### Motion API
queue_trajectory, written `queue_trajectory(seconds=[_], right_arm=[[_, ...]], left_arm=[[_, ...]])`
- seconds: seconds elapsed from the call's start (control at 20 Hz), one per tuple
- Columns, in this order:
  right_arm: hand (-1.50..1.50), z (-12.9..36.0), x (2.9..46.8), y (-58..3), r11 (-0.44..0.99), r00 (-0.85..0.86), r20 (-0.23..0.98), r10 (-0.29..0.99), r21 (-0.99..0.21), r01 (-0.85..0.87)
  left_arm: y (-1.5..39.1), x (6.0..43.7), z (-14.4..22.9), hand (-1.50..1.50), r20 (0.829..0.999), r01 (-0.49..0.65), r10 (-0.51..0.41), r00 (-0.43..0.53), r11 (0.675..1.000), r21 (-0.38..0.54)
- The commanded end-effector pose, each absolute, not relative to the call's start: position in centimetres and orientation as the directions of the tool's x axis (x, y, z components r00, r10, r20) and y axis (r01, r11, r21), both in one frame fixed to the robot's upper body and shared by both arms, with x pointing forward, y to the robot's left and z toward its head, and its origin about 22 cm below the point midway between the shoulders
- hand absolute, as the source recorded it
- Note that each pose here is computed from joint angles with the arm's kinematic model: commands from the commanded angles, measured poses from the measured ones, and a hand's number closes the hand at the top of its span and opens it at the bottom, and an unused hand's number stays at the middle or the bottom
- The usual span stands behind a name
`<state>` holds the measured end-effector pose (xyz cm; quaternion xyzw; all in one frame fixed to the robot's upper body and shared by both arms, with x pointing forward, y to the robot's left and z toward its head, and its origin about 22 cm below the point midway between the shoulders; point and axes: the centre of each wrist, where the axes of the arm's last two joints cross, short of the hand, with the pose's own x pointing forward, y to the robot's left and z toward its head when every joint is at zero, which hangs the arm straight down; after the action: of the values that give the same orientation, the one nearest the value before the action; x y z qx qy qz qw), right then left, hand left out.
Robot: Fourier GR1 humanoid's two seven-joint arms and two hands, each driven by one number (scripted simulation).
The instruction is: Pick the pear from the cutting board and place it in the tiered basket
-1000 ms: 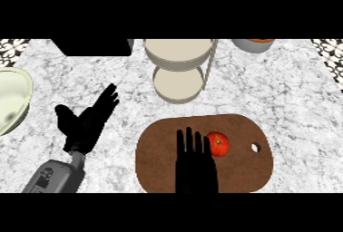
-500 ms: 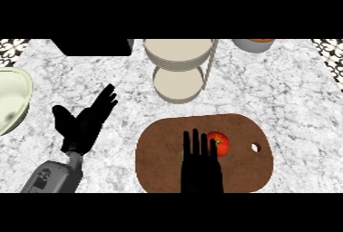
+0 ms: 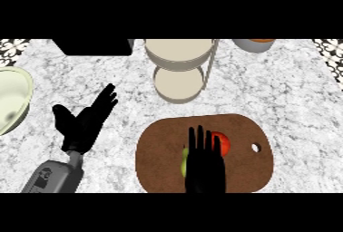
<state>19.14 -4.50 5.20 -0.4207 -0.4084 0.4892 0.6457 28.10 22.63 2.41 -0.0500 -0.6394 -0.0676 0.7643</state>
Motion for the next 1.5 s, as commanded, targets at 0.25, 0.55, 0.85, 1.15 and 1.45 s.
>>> queue_trajectory(seconds=[0.25, 0.55, 0.85, 1.15, 1.45], right_arm=[[-1.50, 2.6, 20.5, -4.9, 0.177, 0.347, 0.063, 0.936, -0.935, -0.307], [-1.50, 2.8, 22.1, -5.7, 0.191, 0.341, 0.079, 0.937, -0.932, -0.309], [1.50, -0.3, 20.5, -5.2, 0.232, 0.266, 0.133, 0.955, -0.893, -0.386], [1.50, -1.5, 21.2, -4.3, 0.184, 0.203, 0.119, 0.972, -0.922, -0.340], [1.50, -0.5, 19.3, -3.9, 0.259, 0.307, 0.176, 0.935, -0.932, -0.254]], left_arm=[[23.0, 29.0, 1.6, 0.00, 0.984, 0.177, -0.027, 0.176, 0.984, -0.004], [21.8, 27.1, 1.7, 0.00, 0.983, 0.168, -0.039, 0.181, 0.986, 0.008], [21.7, 28.8, 2.7, 0.00, 0.983, 0.173, -0.048, 0.176, 0.985, 0.017], [20.5, 27.4, 3.5, 0.00, 0.983, 0.180, -0.046, 0.180, 0.984, 0.013], [21.7, 27.5, 1.2, 0.00, 0.983, 0.174, -0.044, 0.180, 0.985, 0.012]])
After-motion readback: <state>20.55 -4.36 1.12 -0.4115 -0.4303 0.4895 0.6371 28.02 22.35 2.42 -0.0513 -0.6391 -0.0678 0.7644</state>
